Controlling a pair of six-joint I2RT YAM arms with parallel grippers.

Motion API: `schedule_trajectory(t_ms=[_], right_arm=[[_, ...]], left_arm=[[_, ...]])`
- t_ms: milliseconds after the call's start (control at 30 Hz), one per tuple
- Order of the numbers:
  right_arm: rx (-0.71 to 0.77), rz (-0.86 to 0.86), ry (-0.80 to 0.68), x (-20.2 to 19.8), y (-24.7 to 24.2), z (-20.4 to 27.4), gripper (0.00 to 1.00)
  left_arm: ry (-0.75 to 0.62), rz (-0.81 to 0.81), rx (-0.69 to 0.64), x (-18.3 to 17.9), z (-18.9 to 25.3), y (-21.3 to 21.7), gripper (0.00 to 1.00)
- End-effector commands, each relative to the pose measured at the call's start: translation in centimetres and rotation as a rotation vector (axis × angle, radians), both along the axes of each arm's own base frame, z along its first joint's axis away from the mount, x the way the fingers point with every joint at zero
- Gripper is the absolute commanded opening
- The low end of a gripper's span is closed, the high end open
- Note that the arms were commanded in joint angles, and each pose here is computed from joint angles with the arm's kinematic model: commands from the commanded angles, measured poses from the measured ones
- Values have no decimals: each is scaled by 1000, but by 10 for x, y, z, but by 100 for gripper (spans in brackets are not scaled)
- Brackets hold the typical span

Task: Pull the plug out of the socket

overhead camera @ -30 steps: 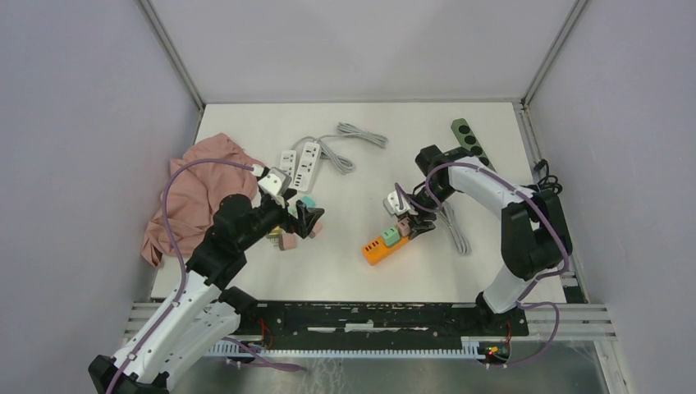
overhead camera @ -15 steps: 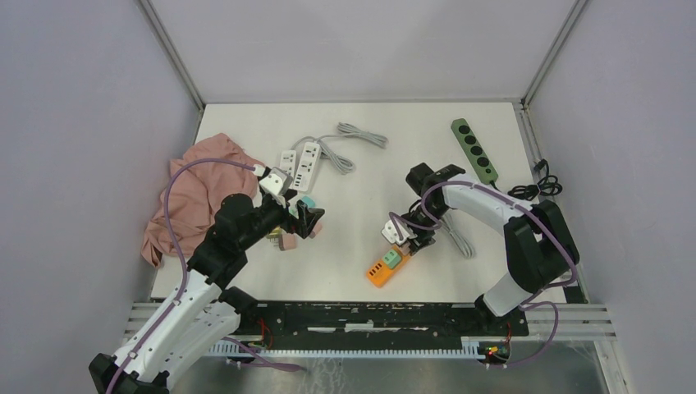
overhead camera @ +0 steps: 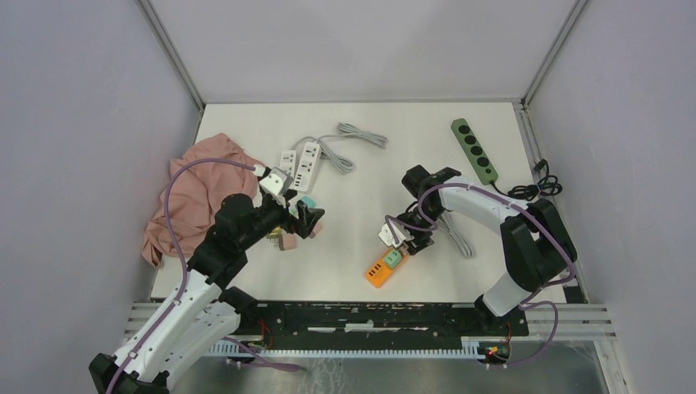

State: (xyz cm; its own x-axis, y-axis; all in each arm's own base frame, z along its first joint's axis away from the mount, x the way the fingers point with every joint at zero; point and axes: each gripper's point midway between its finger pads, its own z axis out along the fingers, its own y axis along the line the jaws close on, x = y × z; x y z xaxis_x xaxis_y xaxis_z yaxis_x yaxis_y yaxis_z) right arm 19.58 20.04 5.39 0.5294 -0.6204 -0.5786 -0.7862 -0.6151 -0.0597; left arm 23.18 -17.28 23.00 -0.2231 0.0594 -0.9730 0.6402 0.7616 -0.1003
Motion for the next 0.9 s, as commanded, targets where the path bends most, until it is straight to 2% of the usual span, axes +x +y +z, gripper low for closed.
schedule_trajectory(t_ms=[0, 233, 467, 867], right_arm=[[1, -1, -8, -1, -1, 4, 66], [23, 1, -2, -5, 1, 15, 76], [93, 6, 14, -14, 9, 41, 80], [176, 39, 32, -28, 15, 67, 82]], left_arm=[[-79, 7, 21, 7, 11, 3, 99], [-77, 7, 22, 7, 10, 3, 99], [-70, 3, 25, 8, 8, 2, 99], [-46, -22, 26, 9, 2, -4, 99]])
